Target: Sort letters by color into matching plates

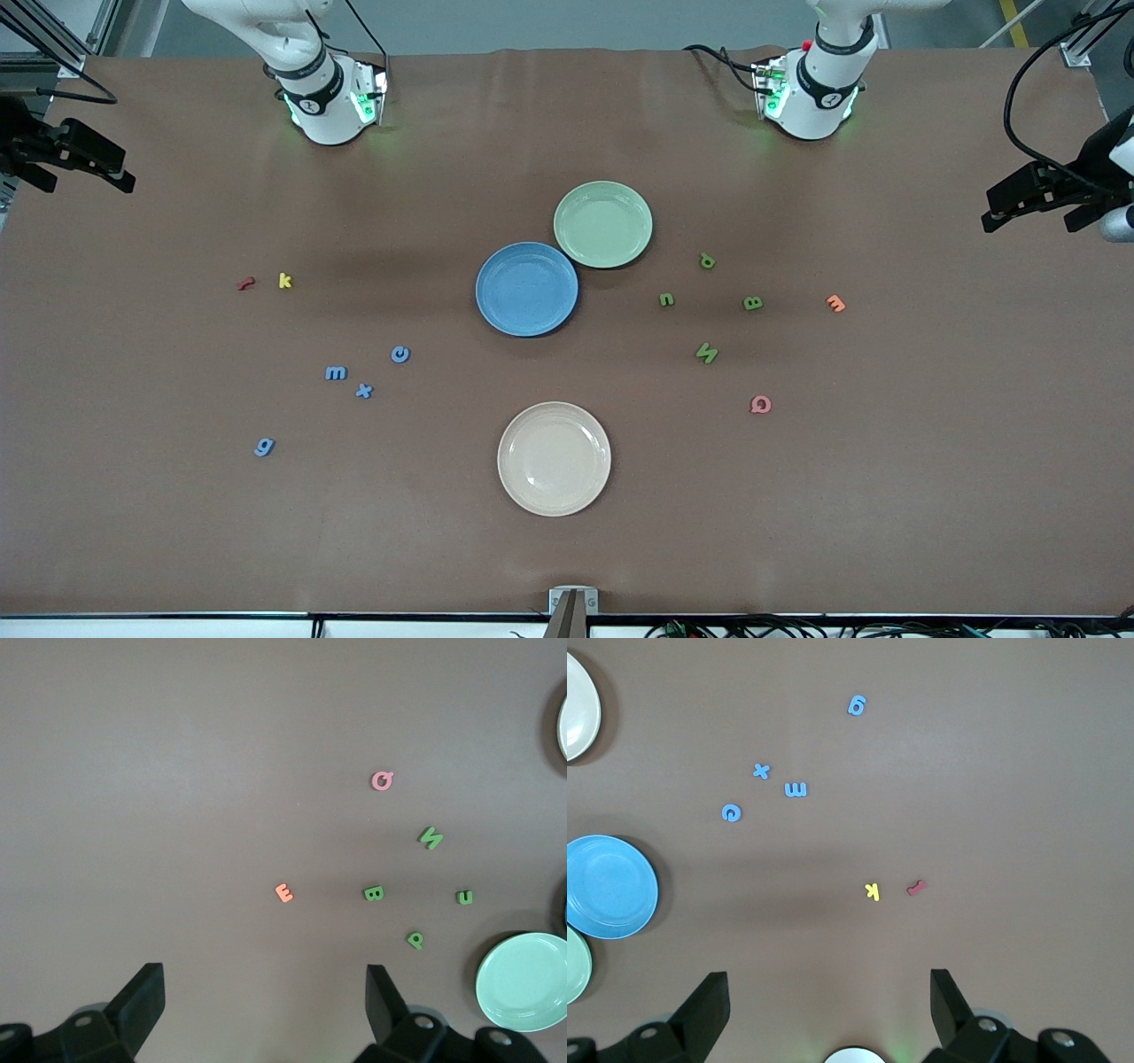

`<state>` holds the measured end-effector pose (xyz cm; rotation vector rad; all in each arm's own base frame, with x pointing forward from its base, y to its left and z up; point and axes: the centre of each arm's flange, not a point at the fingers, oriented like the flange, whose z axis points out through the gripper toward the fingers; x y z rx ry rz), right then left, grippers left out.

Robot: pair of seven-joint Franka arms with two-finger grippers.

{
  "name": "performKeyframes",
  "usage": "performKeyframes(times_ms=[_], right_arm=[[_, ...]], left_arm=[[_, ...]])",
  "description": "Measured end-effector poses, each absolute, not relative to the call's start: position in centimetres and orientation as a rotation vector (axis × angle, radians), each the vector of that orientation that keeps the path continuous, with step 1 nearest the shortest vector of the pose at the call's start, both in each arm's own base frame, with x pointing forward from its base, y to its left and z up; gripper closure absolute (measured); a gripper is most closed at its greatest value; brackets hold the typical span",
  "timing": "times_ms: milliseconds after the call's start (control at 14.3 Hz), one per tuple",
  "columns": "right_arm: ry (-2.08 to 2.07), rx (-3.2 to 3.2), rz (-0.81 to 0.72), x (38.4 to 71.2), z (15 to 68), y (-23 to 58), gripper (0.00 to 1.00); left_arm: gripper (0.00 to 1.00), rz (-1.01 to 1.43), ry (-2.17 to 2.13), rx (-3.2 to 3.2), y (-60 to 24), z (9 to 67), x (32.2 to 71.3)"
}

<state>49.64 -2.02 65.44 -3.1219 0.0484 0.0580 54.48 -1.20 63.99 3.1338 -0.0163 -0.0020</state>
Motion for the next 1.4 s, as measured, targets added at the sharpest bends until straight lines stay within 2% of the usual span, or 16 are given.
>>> performKeyframes(times_ms=[839,1398], right_arm=[[0.072,-3.122,0.042,49.7,66.0,-2.8,0.0],[0.107,-3.109,0.221,55.7,56.7,-4.6,0.0]], left_arm=[[0.0,-0.076,-0.023,3.124,-1.5,62.6,54.4],[0.0,-0.269,0.074,3.058,-9.3,53.6,53.9]])
